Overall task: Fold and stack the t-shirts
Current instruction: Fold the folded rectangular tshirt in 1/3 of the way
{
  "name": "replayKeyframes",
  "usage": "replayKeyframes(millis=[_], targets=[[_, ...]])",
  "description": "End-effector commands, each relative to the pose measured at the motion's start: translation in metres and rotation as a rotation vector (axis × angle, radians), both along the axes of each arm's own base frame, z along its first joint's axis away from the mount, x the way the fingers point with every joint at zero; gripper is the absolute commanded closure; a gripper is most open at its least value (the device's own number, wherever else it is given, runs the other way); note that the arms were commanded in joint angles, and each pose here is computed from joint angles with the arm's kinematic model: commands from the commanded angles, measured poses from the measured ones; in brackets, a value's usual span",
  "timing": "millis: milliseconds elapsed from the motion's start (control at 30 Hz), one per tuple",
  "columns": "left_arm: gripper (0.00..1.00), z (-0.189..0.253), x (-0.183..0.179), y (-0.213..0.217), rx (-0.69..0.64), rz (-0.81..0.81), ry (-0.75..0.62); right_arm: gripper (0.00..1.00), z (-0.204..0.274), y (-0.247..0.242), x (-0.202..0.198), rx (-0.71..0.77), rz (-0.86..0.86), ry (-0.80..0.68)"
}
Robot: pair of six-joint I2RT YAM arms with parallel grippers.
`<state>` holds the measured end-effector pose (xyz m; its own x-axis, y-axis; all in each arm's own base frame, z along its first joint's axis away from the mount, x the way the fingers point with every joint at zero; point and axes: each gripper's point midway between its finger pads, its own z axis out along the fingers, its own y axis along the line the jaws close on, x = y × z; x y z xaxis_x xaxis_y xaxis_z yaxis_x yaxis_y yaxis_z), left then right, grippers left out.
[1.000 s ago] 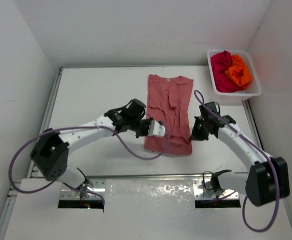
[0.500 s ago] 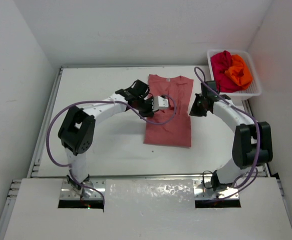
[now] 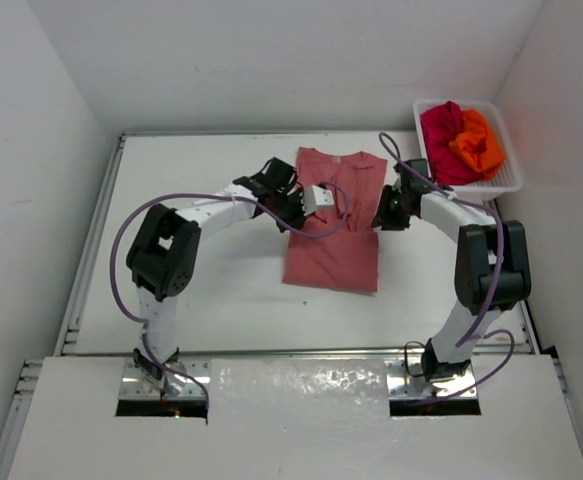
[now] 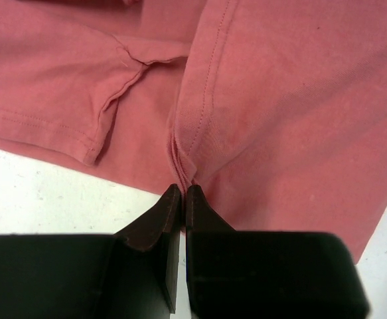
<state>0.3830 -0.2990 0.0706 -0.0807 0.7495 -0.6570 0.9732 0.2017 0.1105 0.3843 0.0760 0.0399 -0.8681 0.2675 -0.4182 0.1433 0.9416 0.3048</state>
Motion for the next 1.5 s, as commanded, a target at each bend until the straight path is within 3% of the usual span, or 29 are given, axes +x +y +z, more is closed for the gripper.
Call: replayKeyframes(millis=[0, 100, 133, 233, 267, 300, 333, 367, 433, 600, 800, 1033, 1067, 1167, 1200, 1233, 1400, 1433, 1467], targets=[[1.0, 0.002, 0.01, -0.003, -0.015, 0.022, -0.02, 0.66, 0.01, 0.005, 0.004, 0.004, 0.098, -0.092], [0.94, -0.016, 0.018, 0.0, 0.013, 0.101, 0.018, 0.63, 0.007, 0.008, 0.0, 0.016, 0.116, -0.093], [0.81, -0.021, 0.02, 0.002, 0.03, 0.129, 0.036, 0.63, 0.005, 0.008, -0.003, 0.017, 0.123, -0.082], [0.72, -0.031, 0.033, 0.014, 0.123, 0.225, 0.069, 0.79, 0.0, 0.006, -0.01, 0.004, 0.131, -0.069], [0.69, -0.031, 0.035, 0.018, 0.142, 0.231, 0.072, 0.8, -0.001, 0.004, -0.011, -0.007, 0.129, -0.068], [0.66, -0.029, 0.037, 0.024, 0.151, 0.231, 0.075, 0.76, -0.001, 0.003, -0.013, -0.011, 0.128, -0.06], [0.51, -0.028, 0.038, 0.026, 0.15, 0.23, 0.074, 0.68, -0.002, 0.002, -0.012, -0.014, 0.128, -0.056], [0.47, -0.027, 0.037, 0.027, 0.144, 0.222, 0.072, 0.62, -0.002, 0.004, -0.011, -0.008, 0.137, -0.058], [0.47, -0.024, 0.034, 0.025, 0.134, 0.197, 0.066, 0.57, -0.01, 0.009, -0.011, 0.016, 0.146, -0.038], [0.47, -0.023, 0.031, 0.025, 0.133, 0.204, 0.085, 0.62, -0.019, 0.003, -0.009, -0.016, 0.126, -0.036], [0.48, -0.034, 0.028, 0.035, 0.167, 0.228, 0.084, 0.98, -0.025, 0.004, 0.002, -0.014, 0.128, -0.053], [0.47, -0.017, 0.033, 0.033, 0.141, 0.252, 0.059, 1.0, -0.026, -0.002, 0.019, -0.051, 0.127, -0.083], [0.46, -0.004, 0.037, 0.031, 0.124, 0.256, 0.038, 0.94, -0.026, -0.001, 0.018, -0.049, 0.135, -0.077], [0.22, 0.03, 0.043, 0.029, 0.08, 0.253, -0.018, 0.5, -0.01, -0.004, 0.026, -0.075, 0.152, -0.095], [0.14, 0.044, 0.047, 0.028, 0.062, 0.248, -0.046, 0.46, -0.004, -0.007, 0.028, -0.091, 0.144, -0.101], [0.01, 0.062, 0.05, 0.028, 0.045, 0.243, -0.086, 0.44, 0.006, -0.011, 0.034, -0.114, 0.131, -0.123], [0.0, 0.124, 0.056, 0.041, -0.024, 0.227, -0.21, 0.4, 0.044, -0.026, 0.013, -0.122, 0.086, -0.108], [0.0, 0.125, 0.045, 0.038, -0.038, 0.168, -0.2, 0.41, 0.04, -0.025, -0.002, -0.114, 0.084, -0.079], [0.07, 0.137, 0.027, 0.041, -0.019, 0.056, -0.246, 0.41, 0.039, -0.019, -0.015, -0.069, 0.078, -0.056]])
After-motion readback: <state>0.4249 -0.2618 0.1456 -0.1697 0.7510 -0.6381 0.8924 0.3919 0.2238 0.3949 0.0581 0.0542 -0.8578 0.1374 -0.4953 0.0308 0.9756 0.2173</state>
